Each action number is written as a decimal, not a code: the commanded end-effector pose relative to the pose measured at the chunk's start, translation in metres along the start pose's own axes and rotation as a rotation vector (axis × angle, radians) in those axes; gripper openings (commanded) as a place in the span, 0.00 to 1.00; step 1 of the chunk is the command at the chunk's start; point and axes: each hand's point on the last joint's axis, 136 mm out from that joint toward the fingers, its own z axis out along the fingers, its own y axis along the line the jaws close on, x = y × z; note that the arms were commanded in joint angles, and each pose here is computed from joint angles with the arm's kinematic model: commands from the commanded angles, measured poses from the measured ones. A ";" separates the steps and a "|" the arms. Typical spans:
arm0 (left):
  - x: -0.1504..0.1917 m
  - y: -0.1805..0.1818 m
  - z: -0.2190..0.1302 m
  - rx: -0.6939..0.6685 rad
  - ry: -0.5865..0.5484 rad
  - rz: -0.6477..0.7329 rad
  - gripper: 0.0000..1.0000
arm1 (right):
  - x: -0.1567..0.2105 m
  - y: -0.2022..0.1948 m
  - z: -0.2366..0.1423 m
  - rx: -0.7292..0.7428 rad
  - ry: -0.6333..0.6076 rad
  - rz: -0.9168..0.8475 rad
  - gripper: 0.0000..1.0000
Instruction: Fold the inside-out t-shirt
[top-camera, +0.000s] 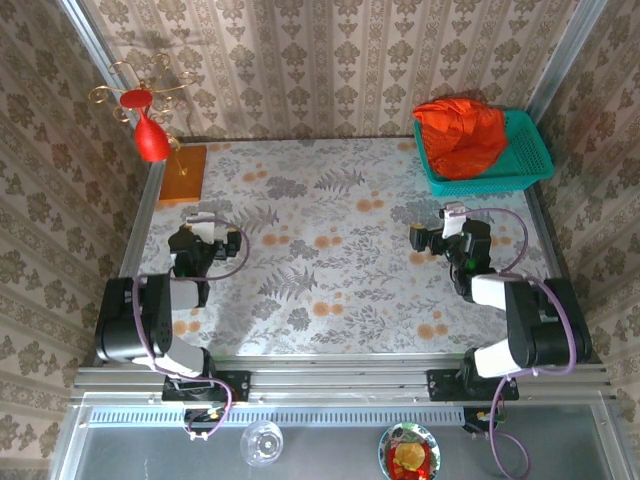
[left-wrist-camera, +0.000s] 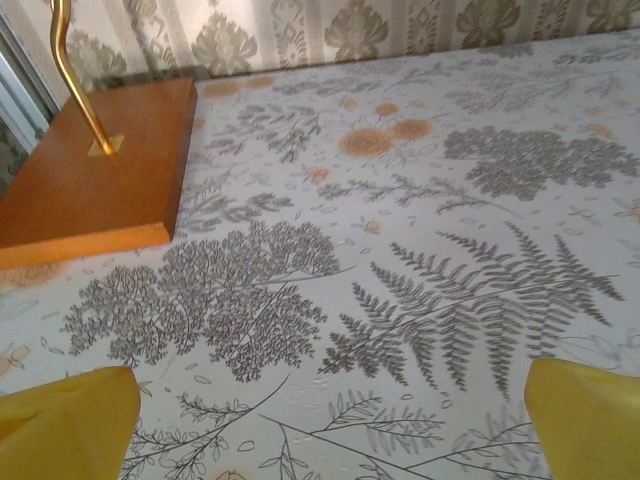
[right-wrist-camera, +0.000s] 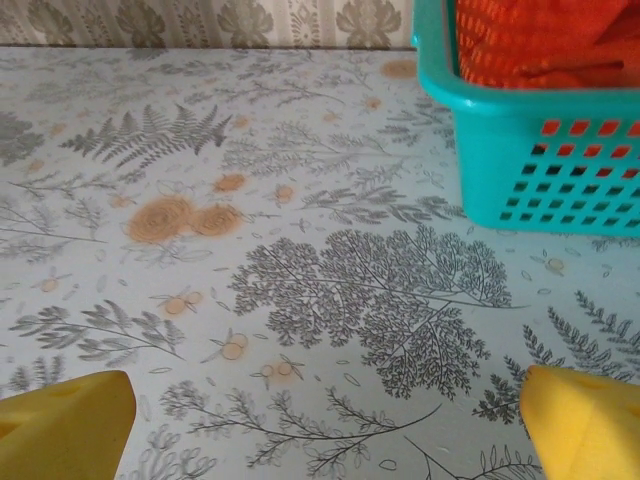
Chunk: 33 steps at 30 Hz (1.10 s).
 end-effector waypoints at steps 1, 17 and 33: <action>-0.024 -0.001 -0.010 -0.047 -0.017 0.054 1.00 | -0.035 0.001 -0.011 0.017 -0.019 -0.020 1.00; -0.099 -0.005 -0.038 -0.004 0.302 -0.169 1.00 | -0.125 -0.059 0.023 0.219 0.131 0.257 0.96; -0.087 -0.015 -0.069 0.117 0.462 -0.228 1.00 | -0.117 -0.143 0.152 0.311 0.320 0.519 0.63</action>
